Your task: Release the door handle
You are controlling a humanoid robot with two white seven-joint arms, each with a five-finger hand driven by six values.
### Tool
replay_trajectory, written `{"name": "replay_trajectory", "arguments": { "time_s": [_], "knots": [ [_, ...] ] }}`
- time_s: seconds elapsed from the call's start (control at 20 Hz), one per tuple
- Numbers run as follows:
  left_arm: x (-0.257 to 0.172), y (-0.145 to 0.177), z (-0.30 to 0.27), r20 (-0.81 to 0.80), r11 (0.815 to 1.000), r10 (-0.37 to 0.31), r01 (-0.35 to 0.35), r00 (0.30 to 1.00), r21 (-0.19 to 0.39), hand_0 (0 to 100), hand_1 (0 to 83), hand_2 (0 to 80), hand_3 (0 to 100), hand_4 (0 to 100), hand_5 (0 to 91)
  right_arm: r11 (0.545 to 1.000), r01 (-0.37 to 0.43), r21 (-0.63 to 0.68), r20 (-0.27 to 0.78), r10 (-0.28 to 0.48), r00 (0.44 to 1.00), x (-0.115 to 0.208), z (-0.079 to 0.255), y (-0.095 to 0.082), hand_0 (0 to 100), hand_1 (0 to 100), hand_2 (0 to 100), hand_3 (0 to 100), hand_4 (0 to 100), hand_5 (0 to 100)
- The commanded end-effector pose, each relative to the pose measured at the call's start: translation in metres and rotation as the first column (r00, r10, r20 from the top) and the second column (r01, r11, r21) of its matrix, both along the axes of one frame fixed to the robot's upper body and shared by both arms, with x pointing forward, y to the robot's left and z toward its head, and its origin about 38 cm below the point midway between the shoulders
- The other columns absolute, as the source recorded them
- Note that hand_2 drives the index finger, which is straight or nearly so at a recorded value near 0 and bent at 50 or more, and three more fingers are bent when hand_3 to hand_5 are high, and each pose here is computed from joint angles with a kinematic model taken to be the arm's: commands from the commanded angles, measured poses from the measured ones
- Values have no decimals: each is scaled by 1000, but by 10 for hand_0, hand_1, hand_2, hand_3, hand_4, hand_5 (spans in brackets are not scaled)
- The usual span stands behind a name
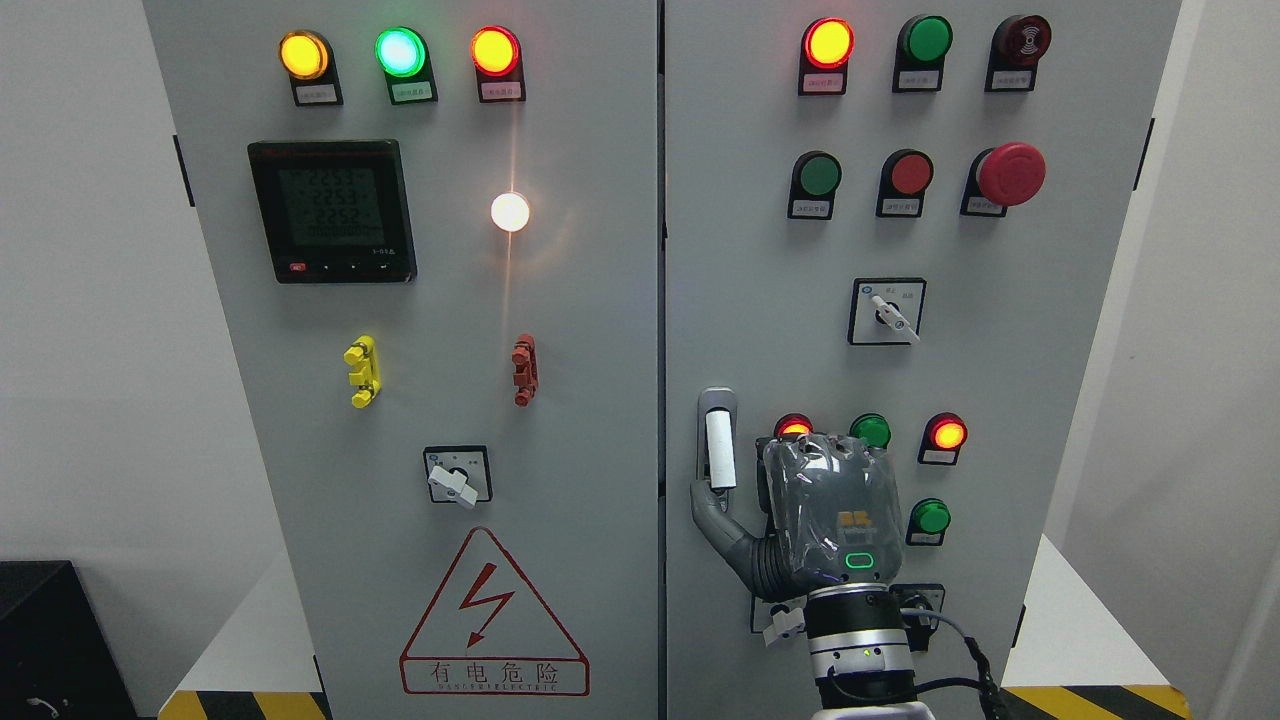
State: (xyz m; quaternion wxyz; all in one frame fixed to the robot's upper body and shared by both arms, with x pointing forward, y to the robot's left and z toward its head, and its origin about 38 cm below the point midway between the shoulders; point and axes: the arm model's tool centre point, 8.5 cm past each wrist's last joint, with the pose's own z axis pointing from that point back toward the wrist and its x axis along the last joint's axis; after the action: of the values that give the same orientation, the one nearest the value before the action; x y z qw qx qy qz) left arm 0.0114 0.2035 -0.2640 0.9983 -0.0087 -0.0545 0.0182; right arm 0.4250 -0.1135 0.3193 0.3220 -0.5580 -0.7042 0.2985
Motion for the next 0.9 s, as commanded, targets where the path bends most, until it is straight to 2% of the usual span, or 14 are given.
{"name": "replay_trajectory", "arguments": {
  "time_s": [0.0, 0.85],
  "knots": [
    [7, 1, 1, -3, 1000, -3, 3, 1000, 5, 120, 556, 0, 0, 0, 0, 1000, 2, 2, -2, -2, 1000, 1, -1, 0, 325, 322, 918, 1000, 1000, 1000],
    [7, 1, 1, -3, 1000, -3, 3, 1000, 5, 120, 556, 0, 0, 0, 0, 1000, 8, 8, 4, -8, 1000, 0, 1, -2, 388, 322, 920, 1000, 1000, 1000]
  ]
}}
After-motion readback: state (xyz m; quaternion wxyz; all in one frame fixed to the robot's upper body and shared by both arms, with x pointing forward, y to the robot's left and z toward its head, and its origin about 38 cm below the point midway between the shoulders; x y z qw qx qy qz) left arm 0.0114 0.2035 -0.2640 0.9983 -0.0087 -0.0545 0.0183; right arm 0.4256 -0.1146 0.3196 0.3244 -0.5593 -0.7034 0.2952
